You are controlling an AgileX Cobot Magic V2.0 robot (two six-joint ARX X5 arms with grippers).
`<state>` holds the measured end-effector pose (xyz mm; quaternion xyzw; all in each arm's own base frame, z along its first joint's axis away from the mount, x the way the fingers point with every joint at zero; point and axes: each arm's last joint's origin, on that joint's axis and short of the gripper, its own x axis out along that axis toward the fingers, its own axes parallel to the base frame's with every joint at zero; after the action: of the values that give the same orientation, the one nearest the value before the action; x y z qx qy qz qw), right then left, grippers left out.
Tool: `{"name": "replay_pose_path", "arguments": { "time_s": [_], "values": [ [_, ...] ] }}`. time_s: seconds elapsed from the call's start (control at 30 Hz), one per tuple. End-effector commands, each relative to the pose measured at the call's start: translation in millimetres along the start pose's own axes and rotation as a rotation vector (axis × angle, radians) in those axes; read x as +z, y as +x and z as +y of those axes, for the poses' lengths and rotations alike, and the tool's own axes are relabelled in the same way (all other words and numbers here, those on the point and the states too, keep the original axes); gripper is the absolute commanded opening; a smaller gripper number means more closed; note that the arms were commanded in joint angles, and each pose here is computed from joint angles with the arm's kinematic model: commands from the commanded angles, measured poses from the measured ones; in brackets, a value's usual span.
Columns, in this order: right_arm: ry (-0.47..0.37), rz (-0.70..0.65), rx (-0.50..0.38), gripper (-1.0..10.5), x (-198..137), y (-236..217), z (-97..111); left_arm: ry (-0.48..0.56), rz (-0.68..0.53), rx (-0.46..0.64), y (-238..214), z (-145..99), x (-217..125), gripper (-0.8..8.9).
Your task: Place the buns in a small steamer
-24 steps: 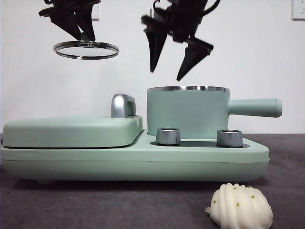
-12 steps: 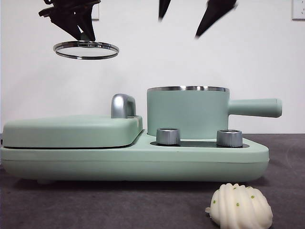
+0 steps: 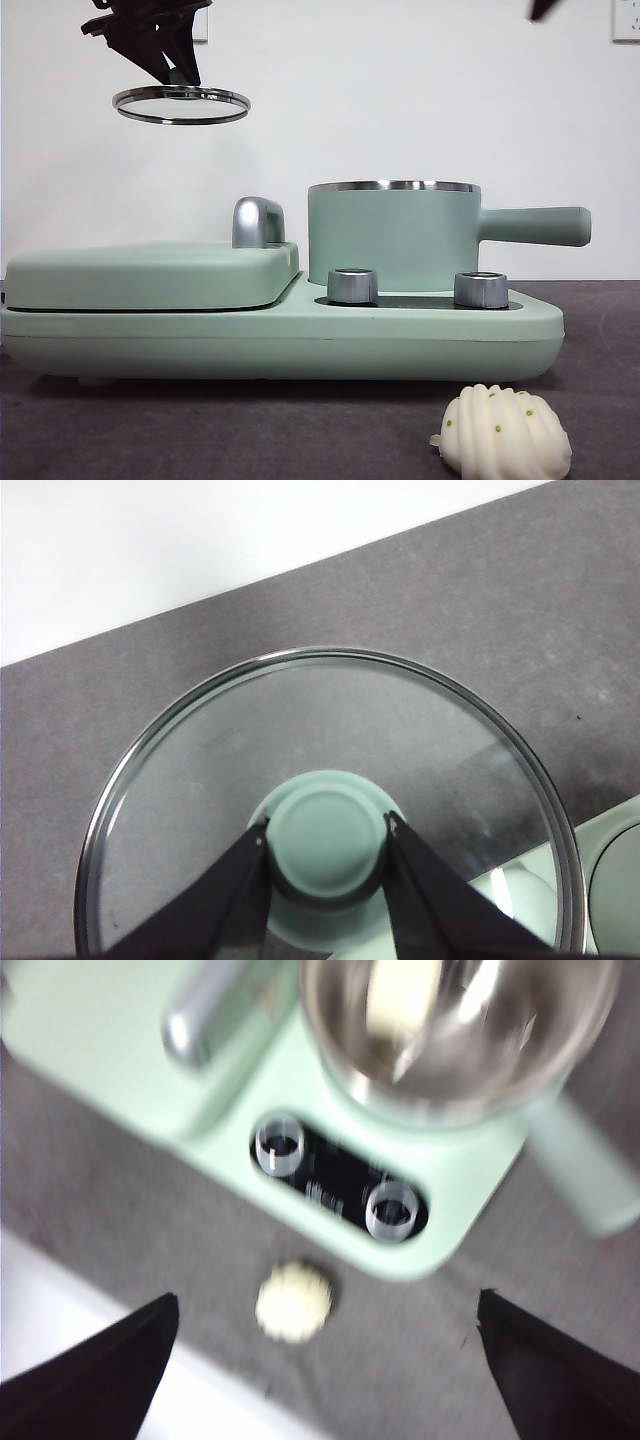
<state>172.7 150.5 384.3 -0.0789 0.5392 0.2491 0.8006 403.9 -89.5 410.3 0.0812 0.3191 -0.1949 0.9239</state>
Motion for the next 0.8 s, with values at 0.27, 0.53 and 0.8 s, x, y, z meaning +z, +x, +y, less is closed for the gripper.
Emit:
{"name": "replay_pose_path", "arguments": {
  "time_s": [0.27,0.53,0.8],
  "values": [
    [0.057,0.129,-0.007,4.8,-38.6,65.3,15.8,-0.008,-0.047,-0.003,-1.0,-1.8,8.0,0.54],
    [0.102,0.202,-0.025,4.8,-64.0,115.2,23.3,-0.008,-0.046,-0.005,-0.9,-2.9,8.1,0.54],
    [0.110,0.202,0.004,4.8,-85.8,151.4,21.4,-0.005,-0.046,-0.008,-0.7,-4.6,8.3,0.54]
  ]
}}
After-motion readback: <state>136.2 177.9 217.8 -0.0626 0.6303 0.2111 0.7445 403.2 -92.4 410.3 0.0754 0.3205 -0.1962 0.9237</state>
